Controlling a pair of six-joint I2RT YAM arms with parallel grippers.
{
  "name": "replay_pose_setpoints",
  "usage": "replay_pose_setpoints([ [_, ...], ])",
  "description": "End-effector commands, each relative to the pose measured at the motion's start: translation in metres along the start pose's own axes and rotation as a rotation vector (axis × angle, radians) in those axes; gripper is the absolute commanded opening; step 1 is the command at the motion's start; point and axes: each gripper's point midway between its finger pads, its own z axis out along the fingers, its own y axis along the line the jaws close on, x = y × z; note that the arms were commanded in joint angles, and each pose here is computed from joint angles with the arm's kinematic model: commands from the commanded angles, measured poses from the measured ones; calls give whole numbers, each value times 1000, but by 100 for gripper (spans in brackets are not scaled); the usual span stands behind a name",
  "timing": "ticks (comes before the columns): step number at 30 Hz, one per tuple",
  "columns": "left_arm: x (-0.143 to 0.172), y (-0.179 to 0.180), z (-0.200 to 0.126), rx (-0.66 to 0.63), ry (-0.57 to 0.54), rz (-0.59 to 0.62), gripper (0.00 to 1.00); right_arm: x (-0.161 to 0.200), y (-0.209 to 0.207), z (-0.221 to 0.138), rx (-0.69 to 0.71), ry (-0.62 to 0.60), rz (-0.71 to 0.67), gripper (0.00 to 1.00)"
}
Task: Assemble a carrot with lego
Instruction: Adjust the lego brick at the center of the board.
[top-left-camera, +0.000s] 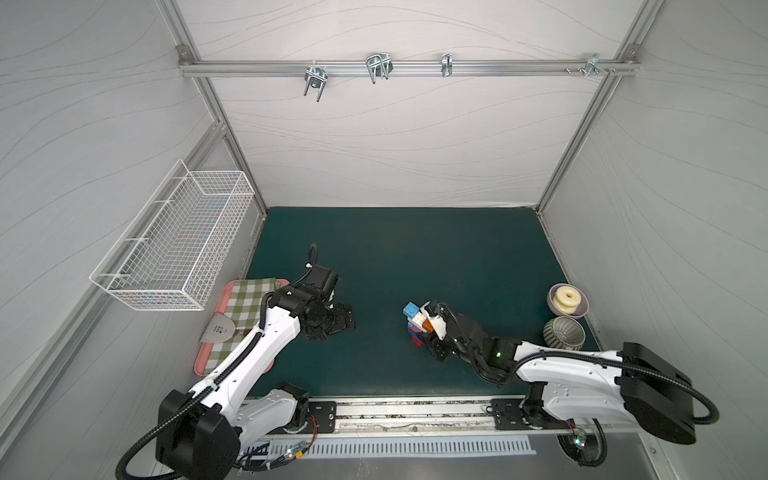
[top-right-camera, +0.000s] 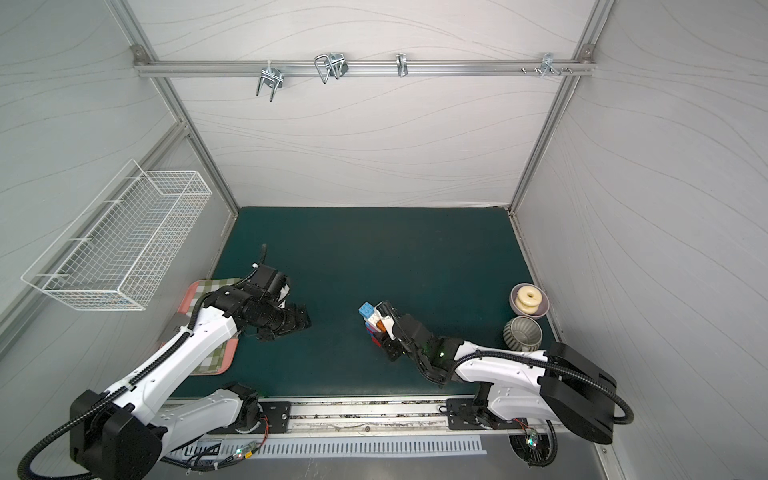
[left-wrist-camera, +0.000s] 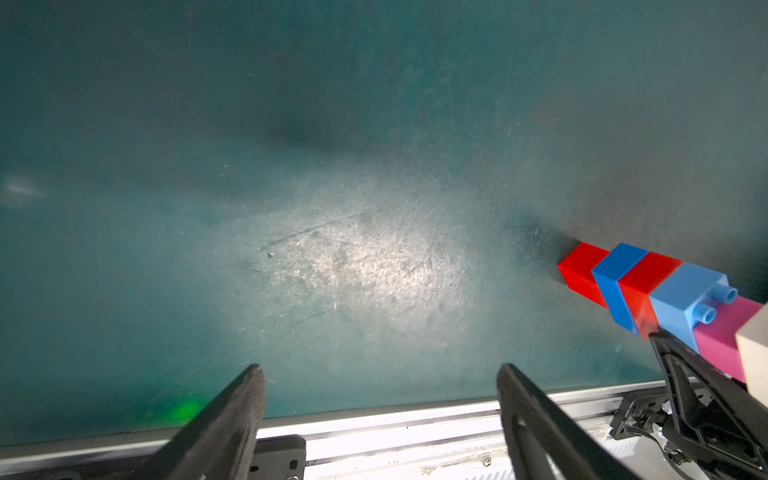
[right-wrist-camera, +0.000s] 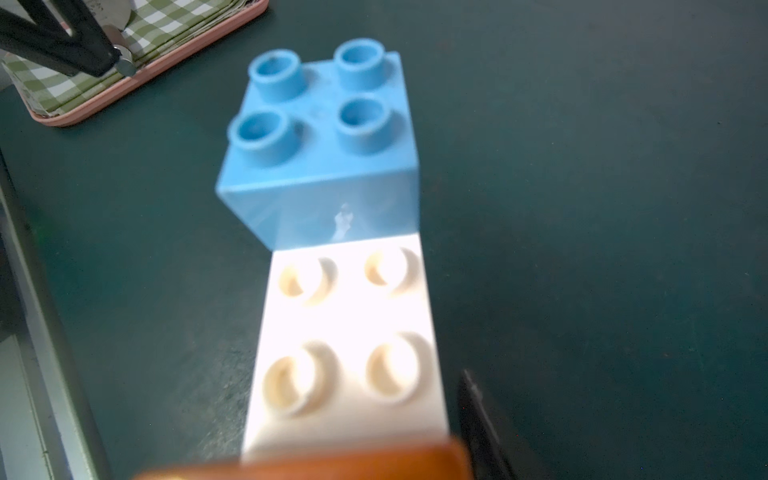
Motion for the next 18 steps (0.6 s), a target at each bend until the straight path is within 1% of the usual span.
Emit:
replay_pose_setpoints([
  [1, -8, -4, -8, 8, -32, 15, 88, -13, 3, -1, -22, -29, -5, 43],
  [8, -9, -4, -8, 10, -35, 17, 88, -16, 7, -1, -43, -25, -20, 30],
  [11, -9, -4, -9, 9, -36, 16, 88, -17, 8, -1, -50, -24, -25, 27],
  [18, -9, -4, -9, 8, -37, 16, 88, -29, 11, -6, -96, -20, -17, 24],
])
